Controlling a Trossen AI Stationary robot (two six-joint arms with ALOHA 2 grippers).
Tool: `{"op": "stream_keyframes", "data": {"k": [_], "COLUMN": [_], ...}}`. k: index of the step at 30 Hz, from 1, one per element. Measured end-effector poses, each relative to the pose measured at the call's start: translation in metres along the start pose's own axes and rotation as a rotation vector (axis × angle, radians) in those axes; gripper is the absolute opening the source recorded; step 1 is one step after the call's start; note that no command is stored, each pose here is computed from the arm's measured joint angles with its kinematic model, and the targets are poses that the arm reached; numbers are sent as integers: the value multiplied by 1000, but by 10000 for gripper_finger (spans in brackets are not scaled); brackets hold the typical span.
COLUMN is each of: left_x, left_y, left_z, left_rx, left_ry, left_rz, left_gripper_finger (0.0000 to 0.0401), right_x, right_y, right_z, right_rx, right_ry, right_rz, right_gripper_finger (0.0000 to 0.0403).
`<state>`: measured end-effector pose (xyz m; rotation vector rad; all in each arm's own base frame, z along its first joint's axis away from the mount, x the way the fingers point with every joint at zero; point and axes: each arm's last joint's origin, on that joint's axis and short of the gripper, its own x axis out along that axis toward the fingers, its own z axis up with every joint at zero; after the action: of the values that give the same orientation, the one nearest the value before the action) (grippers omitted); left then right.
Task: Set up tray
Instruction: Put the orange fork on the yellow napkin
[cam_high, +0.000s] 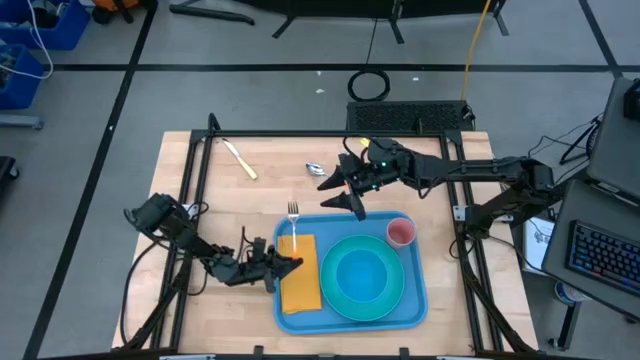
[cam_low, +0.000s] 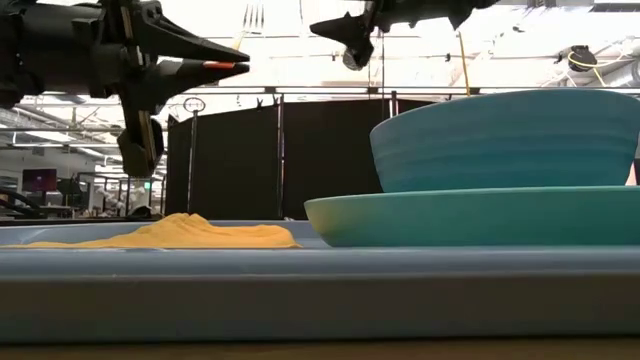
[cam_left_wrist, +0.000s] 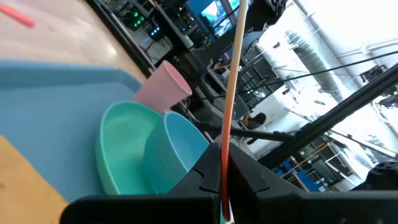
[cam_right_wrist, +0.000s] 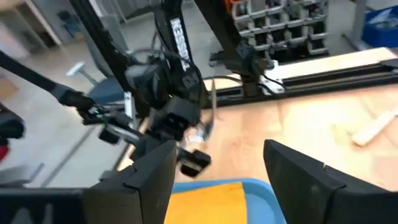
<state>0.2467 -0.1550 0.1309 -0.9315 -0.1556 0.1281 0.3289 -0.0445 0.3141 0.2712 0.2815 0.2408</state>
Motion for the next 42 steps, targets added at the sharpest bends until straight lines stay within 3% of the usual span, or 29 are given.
{"op": "stream_keyframes", "data": {"k": [12, 22, 42], "left_x": [-5, -10, -8], "left_y": [-3, -5, -4], "left_z": [-9, -12, -10], "left_rx": [28, 49, 74], "left_ry": [12, 4, 3], "left_rz": [-7, 2, 4], "left_gripper_finger": [7, 7, 7], "right_x": [37, 67, 85], "right_y": [3, 15, 13], "right_z": [1, 11, 8], "right_rx": [4, -65, -89], "right_ry": [43, 28, -10], "right_rz": [54, 104, 95], "right_gripper_finger": [228, 227, 212]}}
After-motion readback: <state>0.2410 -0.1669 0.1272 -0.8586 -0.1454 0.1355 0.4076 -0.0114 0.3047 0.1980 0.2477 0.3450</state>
